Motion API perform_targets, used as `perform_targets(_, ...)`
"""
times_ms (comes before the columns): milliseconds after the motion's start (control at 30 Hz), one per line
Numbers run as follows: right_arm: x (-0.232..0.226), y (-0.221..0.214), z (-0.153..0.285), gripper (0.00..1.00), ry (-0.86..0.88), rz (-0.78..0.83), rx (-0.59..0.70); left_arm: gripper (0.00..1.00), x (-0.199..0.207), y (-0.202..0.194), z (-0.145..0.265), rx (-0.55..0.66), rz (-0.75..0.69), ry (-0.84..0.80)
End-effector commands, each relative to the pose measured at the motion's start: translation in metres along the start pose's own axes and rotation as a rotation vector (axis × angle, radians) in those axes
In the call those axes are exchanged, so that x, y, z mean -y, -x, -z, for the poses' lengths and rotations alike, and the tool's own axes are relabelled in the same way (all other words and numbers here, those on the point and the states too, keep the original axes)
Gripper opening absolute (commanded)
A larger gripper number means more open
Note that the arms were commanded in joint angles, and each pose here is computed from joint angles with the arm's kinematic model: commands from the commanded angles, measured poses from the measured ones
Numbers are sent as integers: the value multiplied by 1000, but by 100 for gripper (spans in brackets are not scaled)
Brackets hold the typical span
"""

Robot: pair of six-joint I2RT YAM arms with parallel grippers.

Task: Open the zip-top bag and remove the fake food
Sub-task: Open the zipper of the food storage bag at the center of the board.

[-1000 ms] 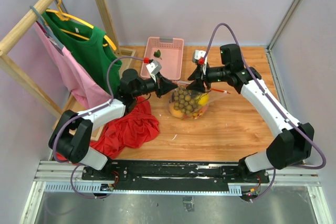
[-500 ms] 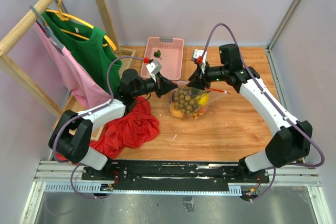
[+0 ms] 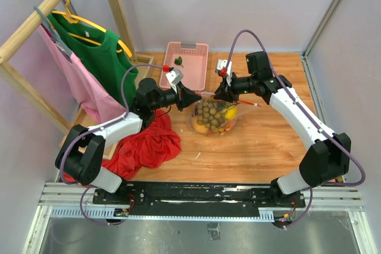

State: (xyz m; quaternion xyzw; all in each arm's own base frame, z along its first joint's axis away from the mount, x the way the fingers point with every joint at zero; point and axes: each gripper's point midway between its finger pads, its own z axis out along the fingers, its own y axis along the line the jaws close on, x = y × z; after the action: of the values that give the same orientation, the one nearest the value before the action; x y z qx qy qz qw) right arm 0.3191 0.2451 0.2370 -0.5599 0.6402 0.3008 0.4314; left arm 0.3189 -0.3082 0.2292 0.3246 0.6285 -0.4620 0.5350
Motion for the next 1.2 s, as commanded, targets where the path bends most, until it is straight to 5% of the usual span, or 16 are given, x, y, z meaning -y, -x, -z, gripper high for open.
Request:
perform_targets(0,-6,-9,-5,22,27,14,-24,0,9,15,-3,43,-39,-36)
perform_targets(367,2,-10,-3,1,12,1,-33,0,10,14,-2,42,-36,-36)
perform_targets(767,26,11,23,1,-65,-46,29,1,5,25,-3,77,-8,7)
perform_targets(1000,45,25,43,1,-154,-109,82,68,-9,50,-4,105,118,126)
perform_targets(1167,68,36,76,1,-275,-160,109,81,-2,74,-5,155,218,125)
